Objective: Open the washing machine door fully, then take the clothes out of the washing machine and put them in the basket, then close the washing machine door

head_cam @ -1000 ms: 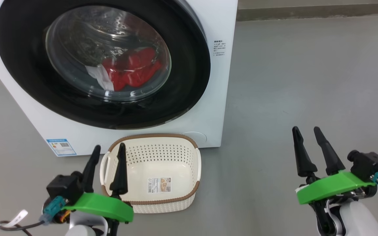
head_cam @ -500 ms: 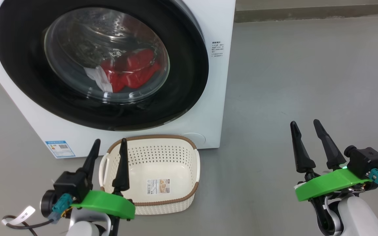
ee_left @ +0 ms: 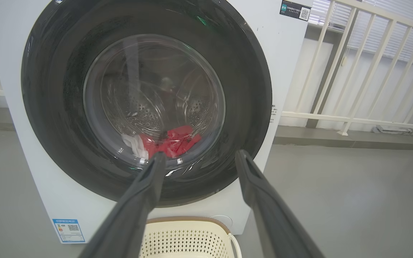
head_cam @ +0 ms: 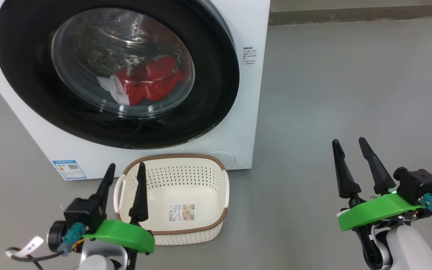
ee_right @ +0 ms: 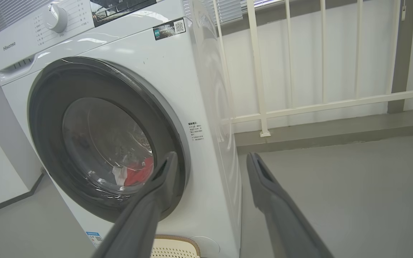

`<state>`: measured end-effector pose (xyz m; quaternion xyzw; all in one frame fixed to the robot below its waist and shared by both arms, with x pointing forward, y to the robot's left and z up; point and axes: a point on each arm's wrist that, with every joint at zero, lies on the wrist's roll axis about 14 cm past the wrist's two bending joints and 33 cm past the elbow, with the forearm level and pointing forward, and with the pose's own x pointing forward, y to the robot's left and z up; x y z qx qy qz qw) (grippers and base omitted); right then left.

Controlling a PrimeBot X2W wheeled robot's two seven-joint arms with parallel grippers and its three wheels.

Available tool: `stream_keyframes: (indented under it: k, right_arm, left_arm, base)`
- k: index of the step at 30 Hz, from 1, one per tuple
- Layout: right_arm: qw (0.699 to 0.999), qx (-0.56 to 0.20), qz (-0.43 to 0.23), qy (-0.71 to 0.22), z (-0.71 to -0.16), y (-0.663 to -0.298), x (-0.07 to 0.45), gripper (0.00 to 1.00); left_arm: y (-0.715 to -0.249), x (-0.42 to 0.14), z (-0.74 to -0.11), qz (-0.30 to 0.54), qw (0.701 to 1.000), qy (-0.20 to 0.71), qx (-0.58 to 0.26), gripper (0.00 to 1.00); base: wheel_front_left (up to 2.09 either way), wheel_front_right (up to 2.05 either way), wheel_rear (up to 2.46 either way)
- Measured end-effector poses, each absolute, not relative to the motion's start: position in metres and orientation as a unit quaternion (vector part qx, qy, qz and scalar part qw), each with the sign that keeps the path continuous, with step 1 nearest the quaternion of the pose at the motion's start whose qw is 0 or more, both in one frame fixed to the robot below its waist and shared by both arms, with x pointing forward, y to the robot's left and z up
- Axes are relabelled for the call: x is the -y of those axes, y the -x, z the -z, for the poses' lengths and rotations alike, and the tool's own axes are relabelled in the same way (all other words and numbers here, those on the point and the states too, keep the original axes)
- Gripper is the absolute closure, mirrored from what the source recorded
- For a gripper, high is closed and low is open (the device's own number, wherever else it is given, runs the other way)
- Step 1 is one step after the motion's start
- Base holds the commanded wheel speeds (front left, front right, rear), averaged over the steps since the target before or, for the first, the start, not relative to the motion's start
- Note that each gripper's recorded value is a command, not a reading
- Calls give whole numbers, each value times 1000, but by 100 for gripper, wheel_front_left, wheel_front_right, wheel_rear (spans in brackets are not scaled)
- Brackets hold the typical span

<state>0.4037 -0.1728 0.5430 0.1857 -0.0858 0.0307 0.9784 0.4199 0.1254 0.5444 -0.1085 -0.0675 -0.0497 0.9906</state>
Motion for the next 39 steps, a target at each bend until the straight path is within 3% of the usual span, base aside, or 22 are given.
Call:
stream_keyframes:
  k: [17,35,36,37,38,39]
  right_arm:
    - [979,68,-36,-187,-532,-412,166,0]
    - [981,56,-55,-175,-524,-473,151,0]
    - [981,57,-55,-176,-525,-478,151,37]
    - [981,58,-55,-176,-525,-483,150,65]
    - [981,59,-56,-174,-525,-488,150,65]
    - [982,59,-58,-172,-526,-493,148,100]
  left_arm:
    - [-420,-128,-536,44,991,110,58,0]
    - [-450,-126,-533,52,992,100,62,0]
    - [-452,-126,-533,53,992,100,64,0]
    - [-453,-126,-534,53,991,100,66,0]
    - [-455,-126,-534,54,991,100,67,0]
    - [-456,-125,-533,56,991,100,67,0]
  base:
    - [0,0,0]
    - [0,0,0]
    - [0,0,0]
    - [0,0,0]
    - [0,0,0]
    - [0,0,0]
